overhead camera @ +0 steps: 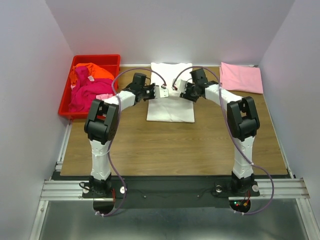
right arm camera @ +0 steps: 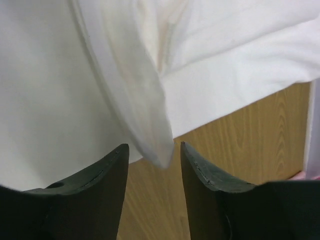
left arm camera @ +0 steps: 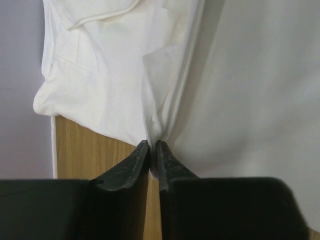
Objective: Fold and stack the t-shirts
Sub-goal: Fold the tshirt
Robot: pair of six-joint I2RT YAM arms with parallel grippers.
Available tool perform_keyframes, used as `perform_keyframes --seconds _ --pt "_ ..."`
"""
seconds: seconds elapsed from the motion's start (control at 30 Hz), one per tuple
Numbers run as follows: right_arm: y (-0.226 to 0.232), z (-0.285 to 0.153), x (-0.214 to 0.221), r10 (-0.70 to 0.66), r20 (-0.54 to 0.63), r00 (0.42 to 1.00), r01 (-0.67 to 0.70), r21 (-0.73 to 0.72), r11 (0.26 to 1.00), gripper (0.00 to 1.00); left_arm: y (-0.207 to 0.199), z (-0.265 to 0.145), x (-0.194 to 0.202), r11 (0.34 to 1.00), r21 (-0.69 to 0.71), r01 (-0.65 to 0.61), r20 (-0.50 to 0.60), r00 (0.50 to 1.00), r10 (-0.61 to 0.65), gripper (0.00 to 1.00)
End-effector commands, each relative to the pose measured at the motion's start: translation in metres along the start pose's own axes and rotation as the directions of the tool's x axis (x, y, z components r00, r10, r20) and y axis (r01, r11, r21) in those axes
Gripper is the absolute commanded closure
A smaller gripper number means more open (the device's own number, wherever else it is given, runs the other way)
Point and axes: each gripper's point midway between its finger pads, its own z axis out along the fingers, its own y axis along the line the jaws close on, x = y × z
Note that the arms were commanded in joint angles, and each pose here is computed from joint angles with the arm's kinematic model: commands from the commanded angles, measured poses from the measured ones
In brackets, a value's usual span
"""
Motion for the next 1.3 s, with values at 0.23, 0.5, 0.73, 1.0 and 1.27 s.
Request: perform_keyframes --seconds 0.23,0.5,0.73,1.0,1.27 --pt "-0.086 -0.100 -0.065 0.098 0.204 0.974 -0.148 0.246 0.958 0.28 0.078 -0.090 -0.040 0.963 -0.223 0.152 0.098 0.986 -0.133 0.48" --pt "0.013 -0.113 -0.031 0.105 0.148 0.983 -0.113 0.051 0.992 0.38 -0.022 -0.116 -0.044 0.983 -0.008 0.185 0.129 0.975 -0.182 0.52" --pt "0.089 -0.093 -0.021 0.057 0.109 0.992 -0.046 -0.103 0.994 0.48 -0.080 -0.108 -0.034 0.988 0.100 0.119 0.092 0.987 -0.128 0.53" --pt "0.104 -0.061 -0.011 0.040 0.075 0.996 -0.029 -0.146 0.989 0.49 -0.103 -0.089 -0.019 0.987 0.157 0.033 0.045 0.998 -0.040 0.52" --pt "0.120 -0.048 0.001 0.016 0.048 0.999 -0.007 -0.176 0.984 0.51 -0.120 -0.074 -0.015 0.972 0.235 0.001 0.023 1.000 -0.006 0.53"
